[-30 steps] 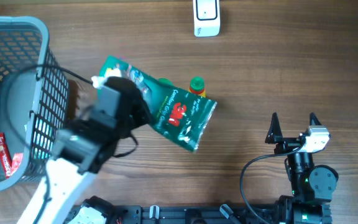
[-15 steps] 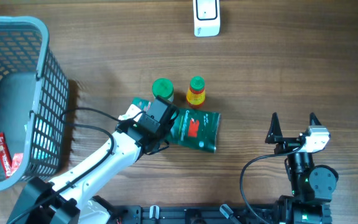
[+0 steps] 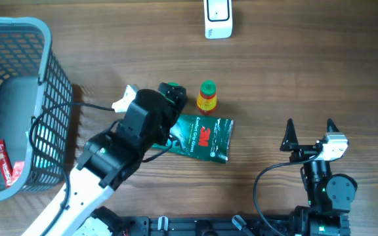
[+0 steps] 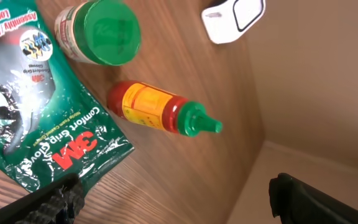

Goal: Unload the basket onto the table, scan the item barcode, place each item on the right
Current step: 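Lay the green glove pack flat on the table below the jars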

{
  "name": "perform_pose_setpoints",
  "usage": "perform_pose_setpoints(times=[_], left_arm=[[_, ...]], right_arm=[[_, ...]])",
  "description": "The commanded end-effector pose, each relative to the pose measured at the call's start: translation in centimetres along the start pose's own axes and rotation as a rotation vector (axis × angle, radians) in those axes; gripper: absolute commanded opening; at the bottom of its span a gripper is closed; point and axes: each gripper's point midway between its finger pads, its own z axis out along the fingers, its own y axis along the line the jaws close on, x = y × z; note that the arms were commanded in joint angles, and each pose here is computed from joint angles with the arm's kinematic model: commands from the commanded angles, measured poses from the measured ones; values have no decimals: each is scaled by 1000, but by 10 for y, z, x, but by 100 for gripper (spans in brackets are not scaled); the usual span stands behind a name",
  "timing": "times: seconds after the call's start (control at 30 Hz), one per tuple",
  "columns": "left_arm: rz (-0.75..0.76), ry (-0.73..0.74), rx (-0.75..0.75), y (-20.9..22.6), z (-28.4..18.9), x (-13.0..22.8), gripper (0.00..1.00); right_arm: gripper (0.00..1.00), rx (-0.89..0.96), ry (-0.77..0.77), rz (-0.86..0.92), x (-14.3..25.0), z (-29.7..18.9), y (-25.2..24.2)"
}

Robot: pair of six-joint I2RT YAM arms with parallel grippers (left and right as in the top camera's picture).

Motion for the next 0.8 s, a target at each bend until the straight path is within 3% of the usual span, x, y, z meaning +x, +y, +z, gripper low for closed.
perform_pose_setpoints(times=[0.0,0.23,0.4,0.57,0.77], left_arm=[[61,-27,18,-4,-8,-5,100],[75,-62,27,-7,-11,-12,100],[167,-114,132,-53,-39,-29,100],[231,-260,226,-100,-86,-73,100],[235,-447,239,-115,-127,-134,99]], right_arm=[[100,-3,-6,10,-1,0,0],[100,-3,-6,11,-1,0,0],[100,-3,-6,11,-1,0,0],[100,-3,-6,10,-1,0,0],[100,-3,-6,11,-1,0,0]])
